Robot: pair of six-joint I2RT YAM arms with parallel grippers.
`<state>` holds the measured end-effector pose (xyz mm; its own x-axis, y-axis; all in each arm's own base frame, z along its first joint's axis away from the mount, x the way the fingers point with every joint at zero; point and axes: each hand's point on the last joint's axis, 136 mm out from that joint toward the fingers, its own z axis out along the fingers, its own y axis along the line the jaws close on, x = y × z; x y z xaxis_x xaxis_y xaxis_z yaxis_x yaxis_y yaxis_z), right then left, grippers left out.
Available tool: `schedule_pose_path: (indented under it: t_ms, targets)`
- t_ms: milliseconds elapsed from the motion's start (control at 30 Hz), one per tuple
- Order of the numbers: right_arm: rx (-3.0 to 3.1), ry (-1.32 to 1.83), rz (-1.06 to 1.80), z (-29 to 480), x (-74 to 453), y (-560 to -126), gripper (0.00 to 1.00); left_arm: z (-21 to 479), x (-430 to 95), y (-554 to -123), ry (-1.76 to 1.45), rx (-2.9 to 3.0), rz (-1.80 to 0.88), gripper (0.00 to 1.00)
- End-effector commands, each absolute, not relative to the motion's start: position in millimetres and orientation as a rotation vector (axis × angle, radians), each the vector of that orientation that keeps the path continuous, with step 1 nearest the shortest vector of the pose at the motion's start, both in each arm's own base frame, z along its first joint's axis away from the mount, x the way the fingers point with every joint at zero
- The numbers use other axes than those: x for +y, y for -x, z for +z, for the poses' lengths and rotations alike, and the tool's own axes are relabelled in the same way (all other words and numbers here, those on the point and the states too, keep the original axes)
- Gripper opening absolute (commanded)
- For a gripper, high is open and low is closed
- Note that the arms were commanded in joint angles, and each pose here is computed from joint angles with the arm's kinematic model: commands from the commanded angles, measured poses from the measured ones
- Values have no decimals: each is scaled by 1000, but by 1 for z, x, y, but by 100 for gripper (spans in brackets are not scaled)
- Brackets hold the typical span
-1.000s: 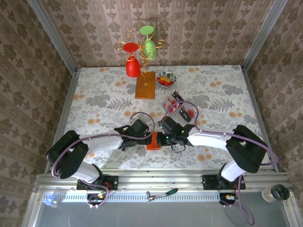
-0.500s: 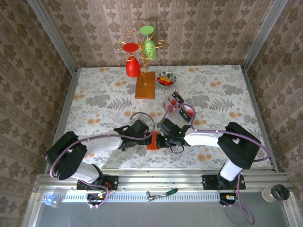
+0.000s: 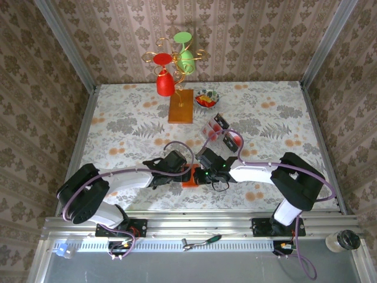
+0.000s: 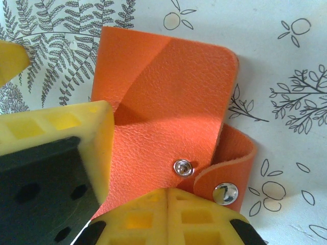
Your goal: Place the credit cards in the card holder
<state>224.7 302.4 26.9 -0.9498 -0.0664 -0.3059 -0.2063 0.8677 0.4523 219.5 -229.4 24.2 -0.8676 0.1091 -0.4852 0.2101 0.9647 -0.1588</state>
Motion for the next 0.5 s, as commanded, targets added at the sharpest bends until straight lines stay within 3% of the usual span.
schedule_pose_path:
  t_ms: [0, 200, 467]
  targets:
    - [2776, 195, 680, 32, 292, -221, 10, 5, -213, -211, -221, 2664, -179, 100]
    - [2699, 107, 653, 69, 267, -234, 18, -1, -207, -208, -228, 2666, -115, 100]
    - [2766, 158, 530, 63, 250, -236, 33, 0, -204, -207, -233, 2653, -82, 100]
